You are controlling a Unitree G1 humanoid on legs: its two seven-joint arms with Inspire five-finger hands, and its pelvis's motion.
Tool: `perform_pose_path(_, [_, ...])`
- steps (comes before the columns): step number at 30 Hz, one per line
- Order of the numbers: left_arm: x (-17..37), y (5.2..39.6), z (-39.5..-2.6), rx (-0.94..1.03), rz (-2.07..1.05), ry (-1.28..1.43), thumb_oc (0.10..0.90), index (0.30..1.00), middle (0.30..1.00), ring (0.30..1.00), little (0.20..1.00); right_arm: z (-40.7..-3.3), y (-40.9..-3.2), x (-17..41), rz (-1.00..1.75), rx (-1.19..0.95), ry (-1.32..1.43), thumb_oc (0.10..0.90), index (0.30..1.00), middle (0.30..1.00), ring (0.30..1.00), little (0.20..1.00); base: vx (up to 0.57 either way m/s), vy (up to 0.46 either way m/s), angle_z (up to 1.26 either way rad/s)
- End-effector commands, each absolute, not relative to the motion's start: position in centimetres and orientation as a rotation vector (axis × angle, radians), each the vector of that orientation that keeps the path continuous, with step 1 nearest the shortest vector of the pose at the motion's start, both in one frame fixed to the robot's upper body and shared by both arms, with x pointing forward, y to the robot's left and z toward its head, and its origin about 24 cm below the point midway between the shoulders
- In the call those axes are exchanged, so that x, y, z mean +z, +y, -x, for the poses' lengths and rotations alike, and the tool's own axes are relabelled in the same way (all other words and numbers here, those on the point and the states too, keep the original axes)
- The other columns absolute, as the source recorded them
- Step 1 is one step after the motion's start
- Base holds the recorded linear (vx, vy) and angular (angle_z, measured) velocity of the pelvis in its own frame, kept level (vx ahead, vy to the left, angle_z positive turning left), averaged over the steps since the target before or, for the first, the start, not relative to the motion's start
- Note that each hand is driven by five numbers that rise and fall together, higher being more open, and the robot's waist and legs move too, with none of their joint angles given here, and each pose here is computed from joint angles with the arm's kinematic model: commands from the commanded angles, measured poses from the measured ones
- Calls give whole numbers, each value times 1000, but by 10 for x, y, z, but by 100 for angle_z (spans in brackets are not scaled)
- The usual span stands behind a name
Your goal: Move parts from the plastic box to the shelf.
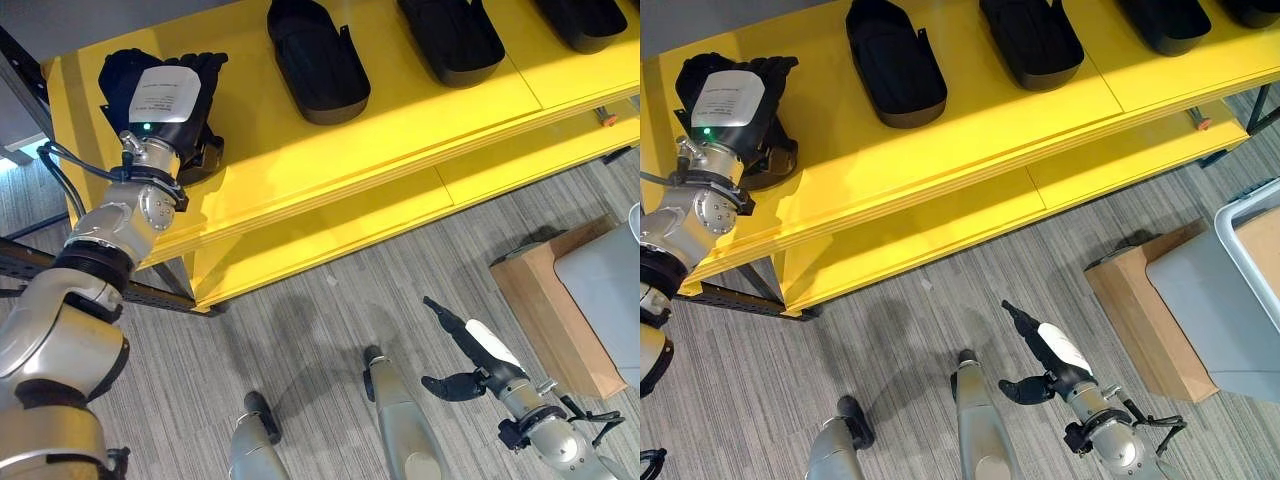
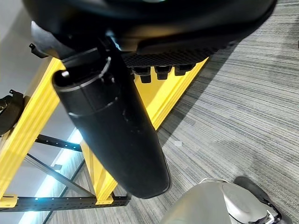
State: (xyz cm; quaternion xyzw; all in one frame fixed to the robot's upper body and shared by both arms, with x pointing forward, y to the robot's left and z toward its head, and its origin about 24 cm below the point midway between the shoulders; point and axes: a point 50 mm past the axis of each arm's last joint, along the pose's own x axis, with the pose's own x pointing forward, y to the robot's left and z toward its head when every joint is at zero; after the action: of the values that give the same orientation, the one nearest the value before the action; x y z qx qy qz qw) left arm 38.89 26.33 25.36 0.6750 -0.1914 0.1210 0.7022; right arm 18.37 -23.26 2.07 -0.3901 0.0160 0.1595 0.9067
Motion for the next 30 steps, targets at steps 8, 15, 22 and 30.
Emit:
perform_pose_path(8, [292, 278, -378, 347, -1620, -496, 900, 1000, 1000, 1000, 1000, -187, -230, 53, 802, 309, -153, 900, 1000, 1000, 1000, 1000, 0, 0, 0])
perform_pose_path(15, [285, 284, -375, 325, -1660, -470, 900, 1000, 1000, 1000, 1000, -187, -231, 54, 813, 305, -159, 900, 1000, 1000, 1000, 1000, 0, 0, 0])
perform_pose_path(22, [276, 288, -373, 292, -1697, -443, 900, 1000, 1000, 1000, 1000, -187, -231, 55, 822, 303, -160, 900, 1000, 1000, 1000, 1000, 0, 0, 0])
perform_pose_path(30, [273, 289, -371, 277, -1716, -433, 900, 1000, 1000, 1000, 1000, -186, -232, 56, 827, 302, -160, 900, 1000, 1000, 1000, 1000, 0, 0, 0])
